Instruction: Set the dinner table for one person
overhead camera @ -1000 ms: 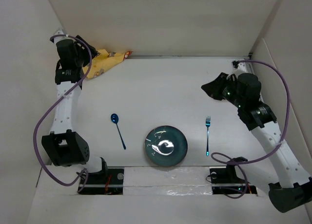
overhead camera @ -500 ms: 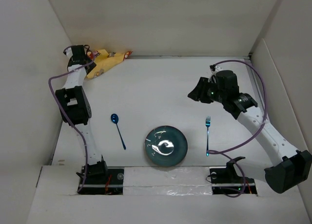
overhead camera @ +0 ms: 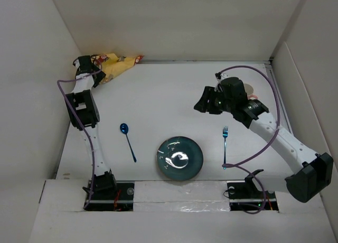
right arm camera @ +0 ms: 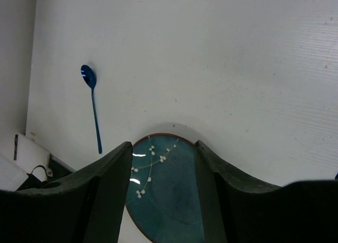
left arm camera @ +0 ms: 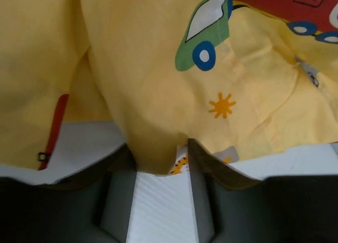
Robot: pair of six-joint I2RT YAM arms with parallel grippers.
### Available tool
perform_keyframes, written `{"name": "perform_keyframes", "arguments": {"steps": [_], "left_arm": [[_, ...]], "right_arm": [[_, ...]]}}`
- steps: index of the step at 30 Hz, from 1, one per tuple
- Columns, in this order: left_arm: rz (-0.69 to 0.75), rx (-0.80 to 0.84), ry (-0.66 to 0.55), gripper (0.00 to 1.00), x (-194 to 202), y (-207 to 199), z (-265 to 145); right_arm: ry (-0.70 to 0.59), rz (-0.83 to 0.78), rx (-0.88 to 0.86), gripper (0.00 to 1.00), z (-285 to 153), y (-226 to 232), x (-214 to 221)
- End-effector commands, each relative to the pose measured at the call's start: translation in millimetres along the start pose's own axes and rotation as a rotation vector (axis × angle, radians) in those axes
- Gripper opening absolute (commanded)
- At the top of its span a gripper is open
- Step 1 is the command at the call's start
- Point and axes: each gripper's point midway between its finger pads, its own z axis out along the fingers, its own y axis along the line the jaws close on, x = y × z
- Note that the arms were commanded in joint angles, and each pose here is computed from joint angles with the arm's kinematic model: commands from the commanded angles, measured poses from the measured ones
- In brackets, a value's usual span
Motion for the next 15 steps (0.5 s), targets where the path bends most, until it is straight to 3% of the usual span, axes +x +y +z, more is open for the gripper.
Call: {"name": "perform_keyframes", "arguments": {"steps": [1,2,5,9,13,15], "left_arm": [[-0.061,0.112,-0.030,0.37,-15.4,-28.2,2.0],[-0.058,0.137,-0.033,0.21,-13.5,-37.7,1.8],[-0.049,0.184,-0.021,0.00,-9.9,-57.8,-5.6],[-0.003,0.364,-0.020,0.00,-12.1,-122.5,-61.4],[0.054,0.605,-0.082,0.00,-25.2,-204.0,-173.3],[0.078,0.678,-0.067,0.00,-12.5,-231.2,-209.1]], "right_arm": [[-0.041,-0.009,-0.033,0.56,-7.8,22.9,-13.2],[-0.040,-0.004,-0.018,0.56,-5.9,20.2,-13.0],[-0.036,-0.004,-0.027,0.56,-4.1,26.5,-9.7],[-0.053,0.001,-0.033,0.55,4.6,29.5,-16.5],[-0.048,-0.030,-0.036,0.56,17.9,35.3,-27.3],[-0.043,-0.054,-0.042,0.60,22.6,38.7,-31.8]]}}
